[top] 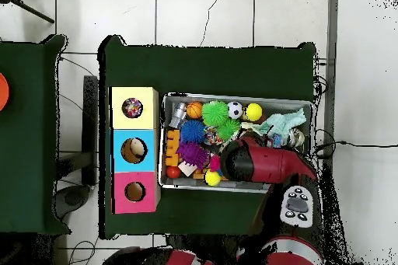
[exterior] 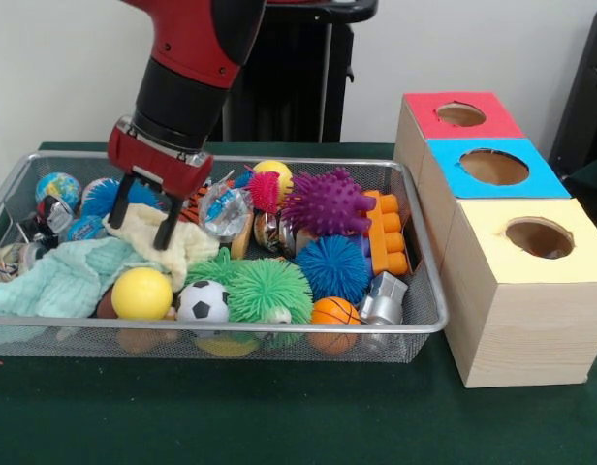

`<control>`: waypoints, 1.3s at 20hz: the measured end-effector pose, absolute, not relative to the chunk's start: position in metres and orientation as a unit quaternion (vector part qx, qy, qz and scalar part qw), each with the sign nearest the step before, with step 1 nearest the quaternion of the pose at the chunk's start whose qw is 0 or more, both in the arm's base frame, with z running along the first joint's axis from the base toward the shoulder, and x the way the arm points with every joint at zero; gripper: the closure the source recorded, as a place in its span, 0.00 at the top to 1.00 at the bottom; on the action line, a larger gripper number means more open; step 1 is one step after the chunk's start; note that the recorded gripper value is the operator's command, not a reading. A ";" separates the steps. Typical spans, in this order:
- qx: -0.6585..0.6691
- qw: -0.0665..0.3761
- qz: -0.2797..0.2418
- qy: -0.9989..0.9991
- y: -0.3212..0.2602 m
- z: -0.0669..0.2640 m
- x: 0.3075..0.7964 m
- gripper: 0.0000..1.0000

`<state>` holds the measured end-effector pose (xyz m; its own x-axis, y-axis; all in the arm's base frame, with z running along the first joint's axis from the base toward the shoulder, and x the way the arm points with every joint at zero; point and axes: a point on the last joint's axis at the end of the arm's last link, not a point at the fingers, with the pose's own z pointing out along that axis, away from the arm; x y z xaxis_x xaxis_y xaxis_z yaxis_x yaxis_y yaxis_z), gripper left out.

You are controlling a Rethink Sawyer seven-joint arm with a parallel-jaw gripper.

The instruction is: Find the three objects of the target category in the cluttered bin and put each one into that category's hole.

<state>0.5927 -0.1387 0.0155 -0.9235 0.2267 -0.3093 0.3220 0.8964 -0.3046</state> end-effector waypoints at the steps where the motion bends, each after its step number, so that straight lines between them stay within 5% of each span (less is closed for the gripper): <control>1: 0.142 0.136 -0.177 0.964 -0.139 0.014 0.593 1.00; 18: 0.141 0.166 -0.171 0.961 -0.159 -0.019 0.591 1.00; 19: 0.141 0.169 -0.170 0.961 -0.159 -0.020 0.592 0.00; 26: 0.156 0.175 -0.153 0.960 -0.168 -0.025 0.598 0.00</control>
